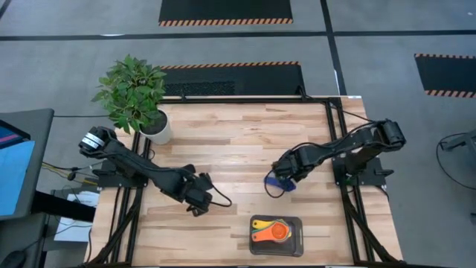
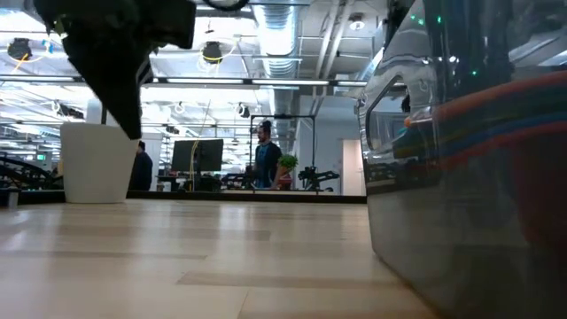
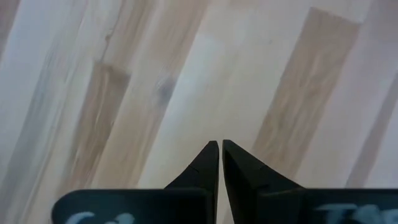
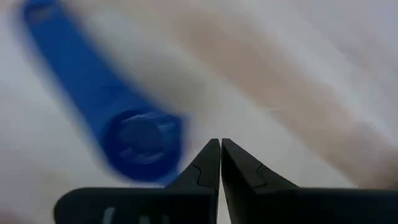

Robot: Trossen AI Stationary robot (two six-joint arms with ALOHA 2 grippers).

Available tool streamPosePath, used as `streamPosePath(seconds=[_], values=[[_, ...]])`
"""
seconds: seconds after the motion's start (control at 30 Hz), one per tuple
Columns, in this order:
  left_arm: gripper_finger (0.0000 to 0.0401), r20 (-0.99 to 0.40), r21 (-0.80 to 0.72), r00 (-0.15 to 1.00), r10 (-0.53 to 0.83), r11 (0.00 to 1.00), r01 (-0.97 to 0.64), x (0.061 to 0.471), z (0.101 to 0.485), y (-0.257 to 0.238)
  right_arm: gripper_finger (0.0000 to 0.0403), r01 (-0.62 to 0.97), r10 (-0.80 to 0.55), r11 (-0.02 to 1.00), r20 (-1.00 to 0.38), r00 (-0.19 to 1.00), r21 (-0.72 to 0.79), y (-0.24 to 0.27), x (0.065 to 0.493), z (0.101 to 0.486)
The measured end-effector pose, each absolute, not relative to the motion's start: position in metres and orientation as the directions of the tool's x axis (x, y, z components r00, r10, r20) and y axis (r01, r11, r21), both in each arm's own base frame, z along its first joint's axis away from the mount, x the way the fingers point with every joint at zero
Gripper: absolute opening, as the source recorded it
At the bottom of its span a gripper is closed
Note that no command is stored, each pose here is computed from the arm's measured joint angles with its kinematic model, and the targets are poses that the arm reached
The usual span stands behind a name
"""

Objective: Nest measuring cups in basket
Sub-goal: Stack the dark blue measuring cup on top of the orange measuring cup in the black bin

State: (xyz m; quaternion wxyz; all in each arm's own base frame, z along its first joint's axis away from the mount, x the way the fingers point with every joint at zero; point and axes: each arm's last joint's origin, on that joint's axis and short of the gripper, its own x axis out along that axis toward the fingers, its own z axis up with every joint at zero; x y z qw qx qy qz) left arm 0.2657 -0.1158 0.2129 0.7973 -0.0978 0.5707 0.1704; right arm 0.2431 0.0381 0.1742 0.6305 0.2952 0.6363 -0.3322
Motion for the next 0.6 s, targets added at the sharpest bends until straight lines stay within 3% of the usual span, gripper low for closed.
streamPosePath(seconds=[0.2,0.37,0.6], values=[[0.0011,-0.929,0.025,0.335,0.157,0.931,-0.365,0.270,0.215,-0.117,0.0040,0.750,-0.050,0.659,-0.991,0.123,0.060,0.057,0.254,0.176],[0.0011,-0.926,0.025,0.342,0.160,0.930,-0.367,0.271,0.215,-0.117,0.0063,0.750,-0.059,0.659,-0.991,0.119,0.051,0.056,0.254,0.176],[0.0011,-0.920,0.011,0.360,0.153,0.930,-0.367,0.273,0.216,-0.118,0.0129,0.760,-0.066,0.650,-0.993,0.094,0.028,0.049,0.253,0.175]])
